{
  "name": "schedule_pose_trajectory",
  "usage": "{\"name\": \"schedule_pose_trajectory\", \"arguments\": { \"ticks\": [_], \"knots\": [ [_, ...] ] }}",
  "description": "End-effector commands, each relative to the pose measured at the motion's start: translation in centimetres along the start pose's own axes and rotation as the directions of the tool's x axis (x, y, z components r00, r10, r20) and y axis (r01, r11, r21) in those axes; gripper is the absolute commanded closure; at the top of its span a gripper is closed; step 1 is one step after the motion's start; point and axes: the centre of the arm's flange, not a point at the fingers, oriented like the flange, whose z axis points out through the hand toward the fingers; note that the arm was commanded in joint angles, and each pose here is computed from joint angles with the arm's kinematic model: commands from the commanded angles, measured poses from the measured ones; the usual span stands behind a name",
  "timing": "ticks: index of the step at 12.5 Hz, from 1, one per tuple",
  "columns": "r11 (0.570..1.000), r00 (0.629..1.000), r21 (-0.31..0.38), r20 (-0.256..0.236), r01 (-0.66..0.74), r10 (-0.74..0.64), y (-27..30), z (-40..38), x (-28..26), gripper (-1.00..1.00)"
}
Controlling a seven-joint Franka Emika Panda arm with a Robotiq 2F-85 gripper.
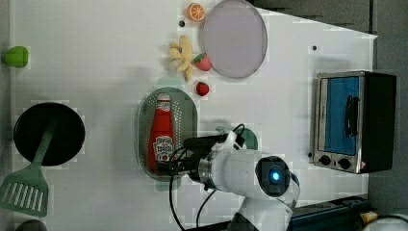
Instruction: Pick ketchup from strainer and place it on the table
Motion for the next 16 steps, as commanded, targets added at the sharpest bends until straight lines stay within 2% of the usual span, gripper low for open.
{"name": "schedule_pose_trajectory", "arguments": {
  "ticks": [1,8,9,12,14,16],
  "knots": [
    [0.998,0.998,0.028,-0.030,-0.050,0.051,-0.7,0.6,1.0,-1.00],
    [0.994,0.994,0.021,0.007,-0.108,0.107,-1.1,5.5,2.8,-1.00],
    [0.994,0.994,0.014,0.008,-0.105,0.105,-1.0,5.8,2.7,-0.91],
    [0.995,0.995,0.021,-0.004,-0.100,0.100,-1.5,5.2,2.7,-0.21],
    [0.996,0.995,0.016,-0.022,-0.093,0.093,-1.8,4.0,2.9,-0.19],
    [0.996,0.993,0.007,-0.077,-0.085,0.086,-2.1,1.2,3.3,-0.19]
  ]
}}
